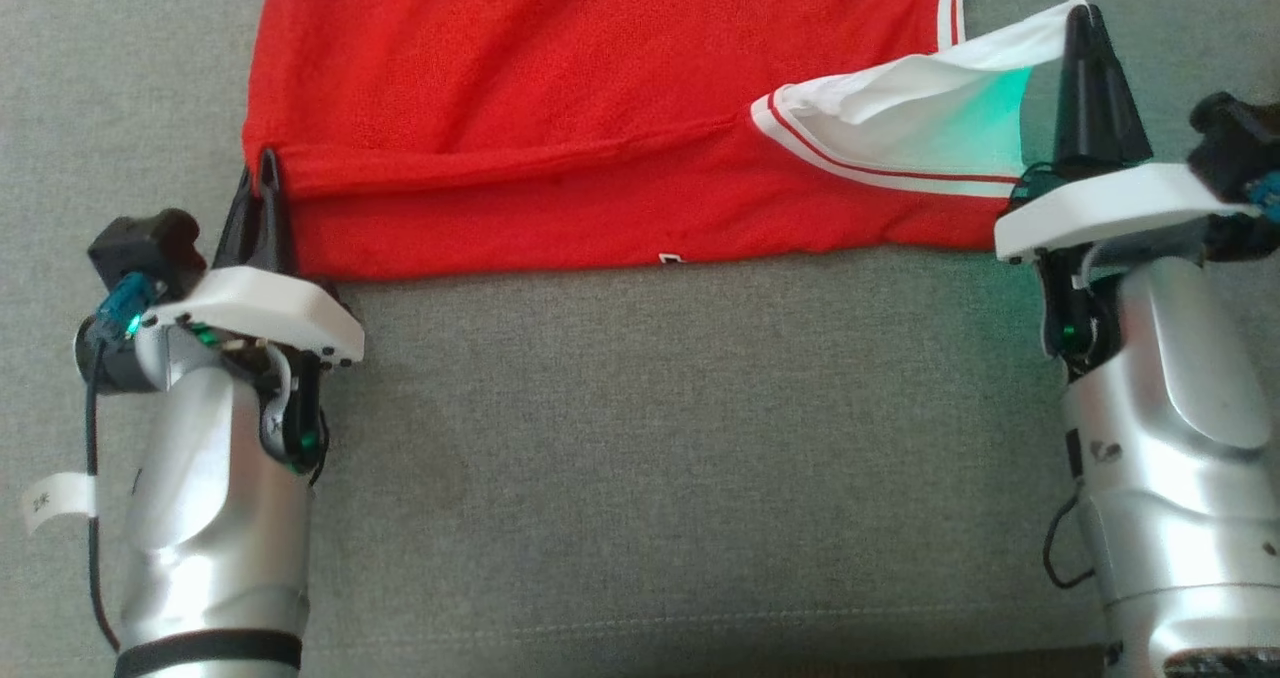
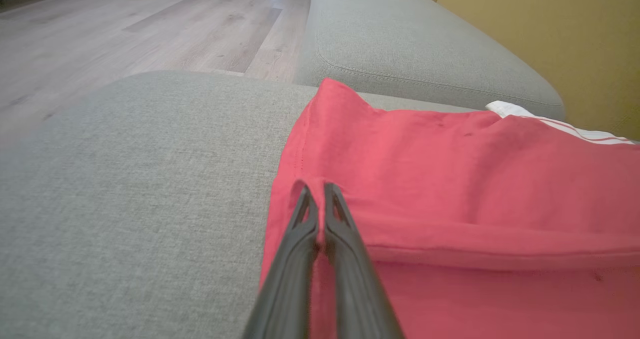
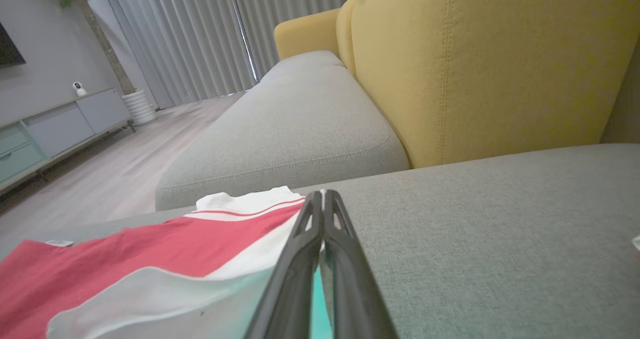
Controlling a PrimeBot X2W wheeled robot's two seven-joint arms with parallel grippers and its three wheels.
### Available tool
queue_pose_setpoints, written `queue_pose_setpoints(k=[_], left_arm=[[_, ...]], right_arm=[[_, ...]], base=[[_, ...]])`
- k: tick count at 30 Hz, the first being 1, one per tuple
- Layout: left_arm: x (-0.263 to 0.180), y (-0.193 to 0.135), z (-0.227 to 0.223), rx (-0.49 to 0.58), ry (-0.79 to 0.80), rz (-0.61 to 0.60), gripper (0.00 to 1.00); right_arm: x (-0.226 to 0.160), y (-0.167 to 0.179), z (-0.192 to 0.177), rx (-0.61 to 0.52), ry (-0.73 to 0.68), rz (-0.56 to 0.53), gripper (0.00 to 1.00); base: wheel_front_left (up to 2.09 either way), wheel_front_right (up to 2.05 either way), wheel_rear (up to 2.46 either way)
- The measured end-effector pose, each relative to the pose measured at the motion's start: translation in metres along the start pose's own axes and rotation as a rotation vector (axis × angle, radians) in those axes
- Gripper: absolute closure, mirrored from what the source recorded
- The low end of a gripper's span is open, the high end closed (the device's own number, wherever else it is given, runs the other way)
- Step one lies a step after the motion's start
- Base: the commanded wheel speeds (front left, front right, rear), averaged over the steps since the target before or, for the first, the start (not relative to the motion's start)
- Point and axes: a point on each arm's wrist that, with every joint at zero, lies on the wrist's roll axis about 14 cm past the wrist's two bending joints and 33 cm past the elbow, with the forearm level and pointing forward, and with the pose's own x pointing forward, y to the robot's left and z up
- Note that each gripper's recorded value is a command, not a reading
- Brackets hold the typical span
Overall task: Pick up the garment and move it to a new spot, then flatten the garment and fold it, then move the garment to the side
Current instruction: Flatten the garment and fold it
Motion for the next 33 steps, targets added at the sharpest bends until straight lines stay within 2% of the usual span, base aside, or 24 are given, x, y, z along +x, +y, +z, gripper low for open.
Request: queue_pose_setpoints(k=[1,2,3,4,12,17,26,33], left_arm=[[0.001,0.0,-0.001,-0.002,0.003,-0.003,0.85],[0.001,0.001,-0.003,-0.006,0.007,0.0,0.05],[0.002,0.001,-0.004,-0.007,0.009,0.001,0.0],[0.002,0.002,-0.004,-0.005,0.01,0.002,0.0],[-0.009,0.008,0.013,0.005,-0.044,0.027,0.0],[-0.031,0.014,0.002,0.022,-0.02,0.045,0.0],[-0.075,0.016,-0.003,0.02,-0.011,0.071,0.0],[-0.097,0.018,-0.014,-0.005,0.013,0.09,0.0]], right_arm=[[0.001,0.0,-0.002,-0.012,0.004,0.003,1.0],[0.002,-0.001,-0.007,-0.027,0.019,0.001,0.56],[0.003,-0.002,-0.008,-0.027,0.021,-0.001,0.04],[0.003,-0.002,-0.009,-0.032,0.022,0.0,0.0],[0.001,0.004,0.006,-0.041,-0.024,0.013,0.0],[-0.012,0.008,0.017,-0.046,-0.061,0.025,0.0],[-0.069,0.009,-0.005,-0.045,-0.006,0.023,0.0],[-0.092,0.009,-0.013,-0.04,0.018,0.02,0.0]], base=[[0.0,0.0,0.0],[0.0,0.0,0.0],[0.0,0.0,0.0],[0.0,0.0,0.0],[0.0,0.0,0.0],[0.0,0.0,0.0],[0.0,0.0,0.0],[0.0,0.0,0.0]])
